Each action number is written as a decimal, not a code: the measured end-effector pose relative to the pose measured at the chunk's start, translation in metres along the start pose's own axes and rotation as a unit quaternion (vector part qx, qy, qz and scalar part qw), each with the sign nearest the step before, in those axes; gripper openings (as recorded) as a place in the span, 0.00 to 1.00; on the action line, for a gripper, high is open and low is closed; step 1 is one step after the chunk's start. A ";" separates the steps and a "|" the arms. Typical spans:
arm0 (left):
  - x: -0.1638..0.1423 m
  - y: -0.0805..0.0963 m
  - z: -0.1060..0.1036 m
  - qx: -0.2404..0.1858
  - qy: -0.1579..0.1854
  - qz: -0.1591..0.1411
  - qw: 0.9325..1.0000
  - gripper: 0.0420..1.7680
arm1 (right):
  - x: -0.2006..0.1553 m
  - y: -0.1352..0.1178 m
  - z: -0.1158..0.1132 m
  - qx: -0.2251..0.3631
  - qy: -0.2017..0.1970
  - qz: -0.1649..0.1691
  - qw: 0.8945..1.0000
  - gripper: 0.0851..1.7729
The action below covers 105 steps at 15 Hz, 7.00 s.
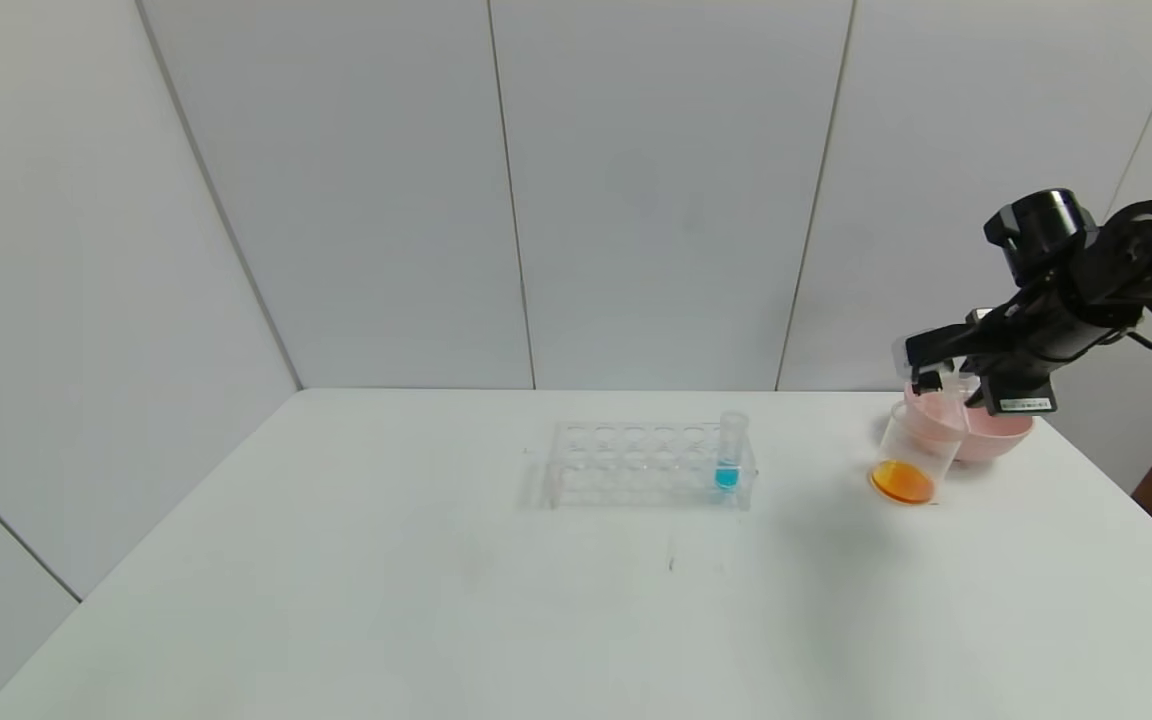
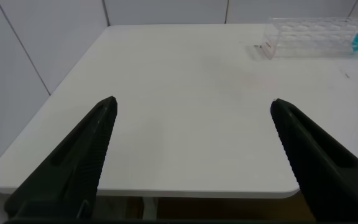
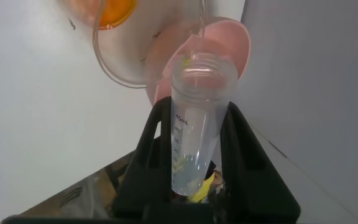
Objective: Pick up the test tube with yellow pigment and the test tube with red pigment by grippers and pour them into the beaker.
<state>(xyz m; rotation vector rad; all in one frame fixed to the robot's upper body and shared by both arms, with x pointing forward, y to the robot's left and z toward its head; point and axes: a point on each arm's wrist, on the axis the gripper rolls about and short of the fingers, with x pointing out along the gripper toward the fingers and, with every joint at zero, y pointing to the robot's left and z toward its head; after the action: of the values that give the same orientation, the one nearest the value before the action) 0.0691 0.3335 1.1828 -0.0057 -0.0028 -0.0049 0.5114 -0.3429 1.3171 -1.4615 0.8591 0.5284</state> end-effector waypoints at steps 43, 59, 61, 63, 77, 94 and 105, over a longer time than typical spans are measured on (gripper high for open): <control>0.000 0.000 0.000 0.000 0.000 0.000 1.000 1.00 | 0.078 -0.034 -0.105 0.651 -0.203 -0.130 0.720 0.26; 0.000 0.000 0.000 0.000 0.000 0.000 1.000 1.00 | 0.130 0.002 -0.091 0.667 -0.163 -0.098 0.720 0.53; 0.000 0.000 0.000 0.000 0.000 0.000 1.000 1.00 | 0.130 0.002 -0.090 0.667 -0.164 -0.098 0.721 0.63; 0.000 0.000 0.000 0.000 0.000 0.000 1.000 1.00 | 0.128 0.001 -0.090 0.666 -0.165 -0.099 0.721 0.71; 0.000 0.000 0.000 0.000 0.000 0.000 1.000 1.00 | 0.059 -0.013 -0.076 0.666 -0.207 -0.116 0.707 0.92; 0.000 0.000 0.000 0.000 0.000 0.000 1.000 1.00 | -0.206 0.089 -0.059 0.631 -0.351 -0.170 0.670 0.96; 0.000 0.000 0.000 0.000 0.000 0.000 1.000 1.00 | -0.309 0.269 -0.075 0.617 -0.391 -0.297 0.615 0.96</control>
<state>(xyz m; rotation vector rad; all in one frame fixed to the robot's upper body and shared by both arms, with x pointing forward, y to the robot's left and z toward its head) 0.0691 0.3335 1.1828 -0.0057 -0.0028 -0.0049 0.1014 -0.3371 1.3919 -0.0494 -0.1268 -0.0553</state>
